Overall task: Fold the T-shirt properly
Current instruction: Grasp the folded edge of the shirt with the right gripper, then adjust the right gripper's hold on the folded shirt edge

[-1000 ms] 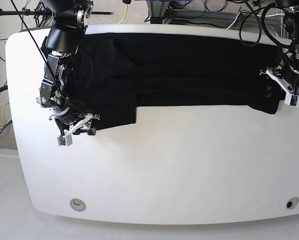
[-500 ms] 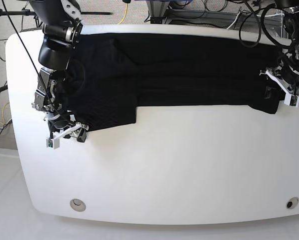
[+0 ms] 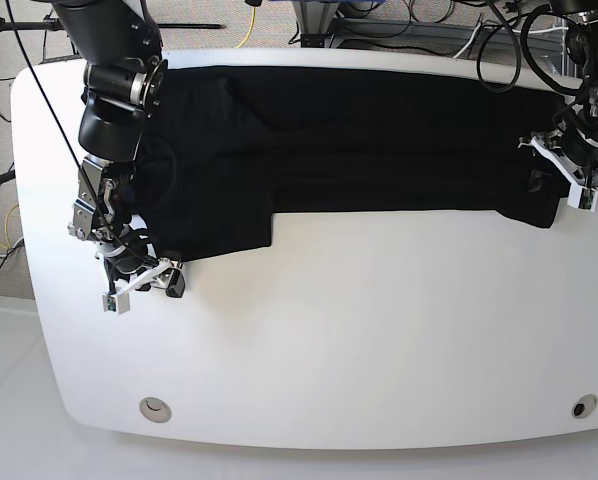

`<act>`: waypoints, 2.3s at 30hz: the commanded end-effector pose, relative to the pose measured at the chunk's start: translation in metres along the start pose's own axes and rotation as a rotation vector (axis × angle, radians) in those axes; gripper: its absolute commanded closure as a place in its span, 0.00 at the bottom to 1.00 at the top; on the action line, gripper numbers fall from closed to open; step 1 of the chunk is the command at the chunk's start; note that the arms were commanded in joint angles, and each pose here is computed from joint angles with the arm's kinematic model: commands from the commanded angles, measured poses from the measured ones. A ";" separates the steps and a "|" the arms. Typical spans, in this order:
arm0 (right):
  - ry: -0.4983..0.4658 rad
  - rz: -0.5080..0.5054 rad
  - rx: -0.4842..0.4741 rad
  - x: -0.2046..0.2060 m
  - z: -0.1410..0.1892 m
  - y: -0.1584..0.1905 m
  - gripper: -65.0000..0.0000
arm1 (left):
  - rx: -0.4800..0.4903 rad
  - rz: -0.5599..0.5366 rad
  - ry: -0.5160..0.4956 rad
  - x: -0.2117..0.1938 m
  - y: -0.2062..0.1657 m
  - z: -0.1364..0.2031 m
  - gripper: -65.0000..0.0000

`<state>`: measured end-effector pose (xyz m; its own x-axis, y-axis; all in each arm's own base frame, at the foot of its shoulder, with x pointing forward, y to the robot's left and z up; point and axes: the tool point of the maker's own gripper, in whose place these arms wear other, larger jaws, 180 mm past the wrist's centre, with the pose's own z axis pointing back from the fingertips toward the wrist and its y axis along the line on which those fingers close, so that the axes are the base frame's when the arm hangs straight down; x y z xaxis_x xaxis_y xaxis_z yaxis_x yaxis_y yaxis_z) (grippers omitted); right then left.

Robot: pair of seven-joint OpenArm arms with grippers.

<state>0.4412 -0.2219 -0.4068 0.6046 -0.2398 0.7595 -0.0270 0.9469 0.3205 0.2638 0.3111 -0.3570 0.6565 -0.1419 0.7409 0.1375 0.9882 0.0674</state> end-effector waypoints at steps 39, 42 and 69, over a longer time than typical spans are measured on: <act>0.160 0.122 0.068 -0.014 0.005 0.043 1.00 | 0.016 -0.008 -0.056 0.019 0.007 0.002 0.49; 0.160 0.149 0.083 -0.010 0.011 0.054 1.00 | 0.019 -0.008 -0.055 0.019 0.008 0.002 0.48; 0.086 0.325 0.058 0.001 0.076 0.076 0.59 | 0.030 -0.014 -0.053 0.019 0.014 0.005 0.48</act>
<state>0.3692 -0.1626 -0.3595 0.6668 0.0916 0.7396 -0.2711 0.9542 0.1262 0.2670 0.3172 -0.3525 0.6482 -0.1393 0.7486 0.1258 0.9892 0.0752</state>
